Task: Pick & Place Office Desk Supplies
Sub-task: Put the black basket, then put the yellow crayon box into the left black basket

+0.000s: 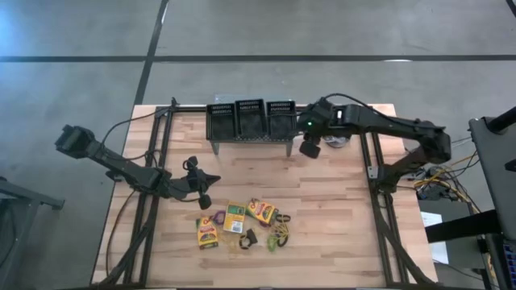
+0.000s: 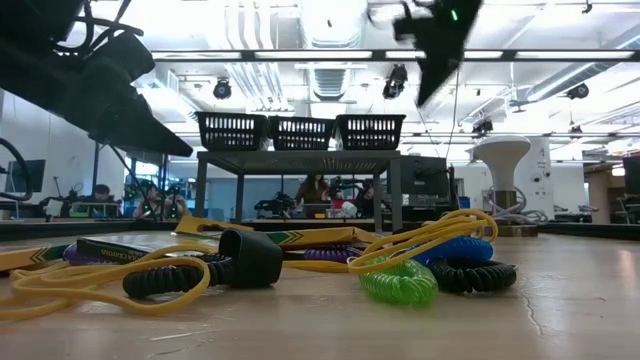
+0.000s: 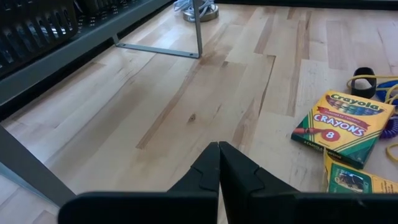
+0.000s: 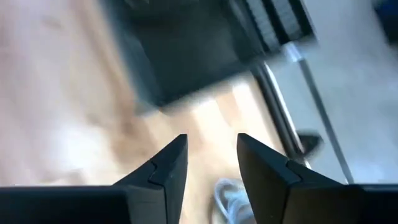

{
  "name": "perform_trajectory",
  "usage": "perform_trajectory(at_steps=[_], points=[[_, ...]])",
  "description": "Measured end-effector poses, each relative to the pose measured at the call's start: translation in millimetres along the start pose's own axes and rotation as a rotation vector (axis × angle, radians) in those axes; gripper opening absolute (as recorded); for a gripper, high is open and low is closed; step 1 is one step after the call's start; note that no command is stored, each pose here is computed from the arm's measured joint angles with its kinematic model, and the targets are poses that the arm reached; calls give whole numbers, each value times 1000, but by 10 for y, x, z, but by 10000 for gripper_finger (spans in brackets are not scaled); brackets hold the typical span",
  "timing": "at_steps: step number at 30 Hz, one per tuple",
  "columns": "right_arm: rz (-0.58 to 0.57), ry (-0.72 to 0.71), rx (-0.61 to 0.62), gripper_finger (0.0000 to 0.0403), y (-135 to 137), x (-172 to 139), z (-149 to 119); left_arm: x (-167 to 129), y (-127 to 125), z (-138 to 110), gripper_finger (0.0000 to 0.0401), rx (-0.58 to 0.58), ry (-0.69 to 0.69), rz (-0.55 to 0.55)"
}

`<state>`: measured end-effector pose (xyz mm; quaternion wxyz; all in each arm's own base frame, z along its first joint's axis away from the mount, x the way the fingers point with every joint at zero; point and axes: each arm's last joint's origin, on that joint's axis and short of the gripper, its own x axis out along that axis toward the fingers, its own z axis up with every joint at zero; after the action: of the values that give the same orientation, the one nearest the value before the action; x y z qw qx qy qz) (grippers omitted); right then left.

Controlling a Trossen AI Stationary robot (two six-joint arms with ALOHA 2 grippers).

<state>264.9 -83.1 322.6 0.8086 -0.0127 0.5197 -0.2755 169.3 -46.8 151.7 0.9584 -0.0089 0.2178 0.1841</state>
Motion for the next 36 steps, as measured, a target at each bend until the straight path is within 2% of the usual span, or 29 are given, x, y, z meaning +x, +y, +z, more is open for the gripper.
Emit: perform_trajectory(at_steps=[2,6,11,16,22,25,29,36], points=[[-46,-8,40,124,-38,128,-107,0,0,0,6,-3,0,0],[-64,-134,84,110,-76,303,-172,0,-1,1,6,-3,0,-3],[-5,-234,73,99,-46,367,-173,0,-5,15,6,-12,-12,-6],[75,-238,60,91,-10,396,-171,0,-4,16,6,-13,-13,-6],[68,-252,66,83,-34,280,-139,0,-4,17,6,-16,-13,-7],[13,-270,87,76,-24,90,-177,0,-4,17,6,-18,-13,-6],[-12,-323,88,64,167,-101,-339,0,-4,16,6,-17,-12,-6],[176,-437,-9,49,882,-24,-822,-30,-59,54,6,-18,-56,-45]])
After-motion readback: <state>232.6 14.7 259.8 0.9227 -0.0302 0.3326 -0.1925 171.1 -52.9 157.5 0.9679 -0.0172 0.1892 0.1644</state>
